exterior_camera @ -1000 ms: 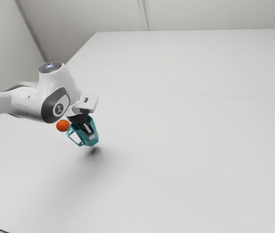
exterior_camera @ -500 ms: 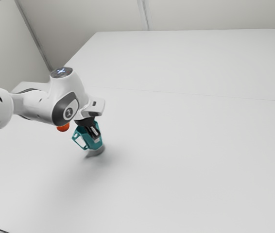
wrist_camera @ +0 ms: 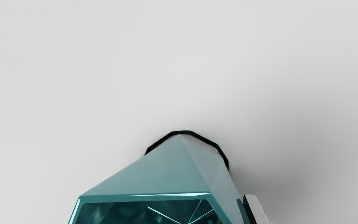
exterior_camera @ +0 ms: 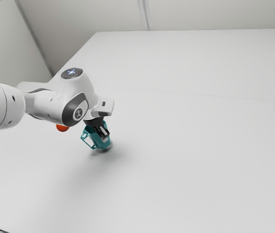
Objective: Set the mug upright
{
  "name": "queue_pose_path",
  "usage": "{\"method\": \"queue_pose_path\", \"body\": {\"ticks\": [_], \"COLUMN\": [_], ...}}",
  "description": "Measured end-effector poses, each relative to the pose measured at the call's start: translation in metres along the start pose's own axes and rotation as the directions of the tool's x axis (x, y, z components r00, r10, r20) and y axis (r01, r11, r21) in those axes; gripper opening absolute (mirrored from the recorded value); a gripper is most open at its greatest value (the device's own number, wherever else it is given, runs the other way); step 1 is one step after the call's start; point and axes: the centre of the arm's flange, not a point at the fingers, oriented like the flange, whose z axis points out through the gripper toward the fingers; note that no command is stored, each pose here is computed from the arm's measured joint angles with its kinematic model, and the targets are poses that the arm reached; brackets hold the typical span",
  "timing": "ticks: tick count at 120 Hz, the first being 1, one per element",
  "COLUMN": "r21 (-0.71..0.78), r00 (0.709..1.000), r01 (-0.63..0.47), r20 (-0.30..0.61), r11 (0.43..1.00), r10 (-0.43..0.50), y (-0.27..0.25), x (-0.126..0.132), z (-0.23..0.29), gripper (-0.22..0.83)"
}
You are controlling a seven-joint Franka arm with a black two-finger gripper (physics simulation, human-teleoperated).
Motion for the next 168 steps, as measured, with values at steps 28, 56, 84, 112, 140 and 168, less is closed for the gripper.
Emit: {"method": "queue_pose_path", "body": {"ticks": [28, 56, 84, 112, 140, 168], "r21": [-0.004, -0.005, 0.003, 0.007, 0.014, -0.043], "r00": [1.000, 1.000, 0.999, 0.997, 0.991, 0.988], "r01": [0.007, 0.005, 0.004, 0.011, 0.043, 0.150], "r20": [-0.008, -0.012, -0.033, -0.081, -0.128, -0.022], "r11": [1.000, 1.000, 1.000, 1.000, 0.999, 0.988], "r10": [-0.007, -0.005, -0.004, -0.011, -0.041, -0.151], "y": [0.000, -0.001, -0.002, -0.005, -0.028, -0.069], "x": [0.001, 0.001, 0.004, 0.013, 0.052, 0.090], "z": [0.000, -0.001, -0.013, -0.054, -0.147, -0.199], "gripper": [-0.04, 0.15, 0.28, 0.32, 0.44, 0.56]}}
